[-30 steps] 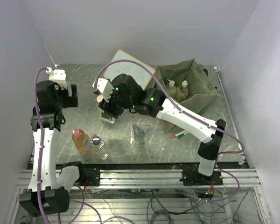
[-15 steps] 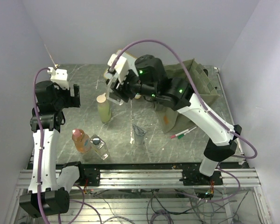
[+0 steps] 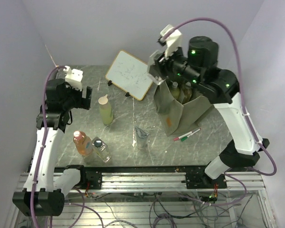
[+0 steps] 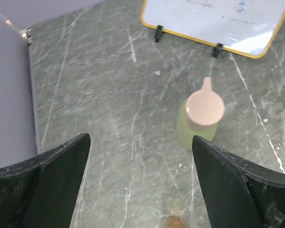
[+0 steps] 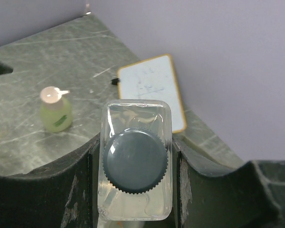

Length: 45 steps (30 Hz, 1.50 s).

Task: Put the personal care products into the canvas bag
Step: Place the care product in the canvas bag.

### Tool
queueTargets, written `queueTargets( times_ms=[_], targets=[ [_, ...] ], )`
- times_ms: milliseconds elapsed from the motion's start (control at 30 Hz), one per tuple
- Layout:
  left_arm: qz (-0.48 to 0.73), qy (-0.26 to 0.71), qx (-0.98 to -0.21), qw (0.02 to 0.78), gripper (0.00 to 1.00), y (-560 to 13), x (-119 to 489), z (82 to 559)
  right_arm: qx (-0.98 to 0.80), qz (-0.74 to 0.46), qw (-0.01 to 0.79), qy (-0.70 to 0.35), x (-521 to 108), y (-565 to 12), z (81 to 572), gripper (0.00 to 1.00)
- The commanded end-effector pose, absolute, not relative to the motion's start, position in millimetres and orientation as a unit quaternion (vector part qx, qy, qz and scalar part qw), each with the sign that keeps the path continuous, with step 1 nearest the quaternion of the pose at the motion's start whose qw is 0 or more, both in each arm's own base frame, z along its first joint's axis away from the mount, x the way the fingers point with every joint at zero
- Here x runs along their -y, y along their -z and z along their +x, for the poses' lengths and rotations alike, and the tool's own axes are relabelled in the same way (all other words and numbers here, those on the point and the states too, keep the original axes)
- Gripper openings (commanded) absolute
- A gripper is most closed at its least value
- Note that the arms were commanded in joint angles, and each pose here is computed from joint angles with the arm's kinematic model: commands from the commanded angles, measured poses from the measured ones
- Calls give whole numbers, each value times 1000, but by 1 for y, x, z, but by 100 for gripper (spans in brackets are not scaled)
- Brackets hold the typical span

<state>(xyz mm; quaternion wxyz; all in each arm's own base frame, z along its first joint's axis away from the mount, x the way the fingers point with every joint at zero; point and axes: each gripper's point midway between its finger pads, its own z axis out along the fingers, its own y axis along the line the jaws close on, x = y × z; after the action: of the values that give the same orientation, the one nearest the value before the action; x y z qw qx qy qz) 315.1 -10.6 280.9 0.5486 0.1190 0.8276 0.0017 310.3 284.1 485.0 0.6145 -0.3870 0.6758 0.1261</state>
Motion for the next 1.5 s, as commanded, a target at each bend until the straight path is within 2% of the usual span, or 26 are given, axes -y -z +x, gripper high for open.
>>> queueTargets(
  times_ms=[0,267,533,733,1000,1300,1367,1467],
  targets=[
    [187,9,-810,556,99,-300,44,330,-612,-294,727,-99,-219,-576,309,0],
    [338,106,-776,521,99,-297,151,345,-644,-243,722,-69,-161,-563,340,0],
    [432,204,-731,487,96,-288,263,350,-687,-210,692,-68,-129,-516,366,0],
    [451,261,-705,480,95,-280,328,350,-703,-201,677,-84,-126,-493,372,0],
    [397,280,-711,508,92,-278,370,389,-722,-214,648,-112,-136,-460,382,0],
    [373,316,-711,505,72,-271,384,390,-735,-219,623,-151,-149,-430,385,0],
    [379,320,-711,498,65,-267,385,387,-737,-219,619,-157,-151,-426,385,0],
    [387,321,-711,491,44,-264,385,385,-742,-217,612,-164,-154,-418,387,0]
  ],
)
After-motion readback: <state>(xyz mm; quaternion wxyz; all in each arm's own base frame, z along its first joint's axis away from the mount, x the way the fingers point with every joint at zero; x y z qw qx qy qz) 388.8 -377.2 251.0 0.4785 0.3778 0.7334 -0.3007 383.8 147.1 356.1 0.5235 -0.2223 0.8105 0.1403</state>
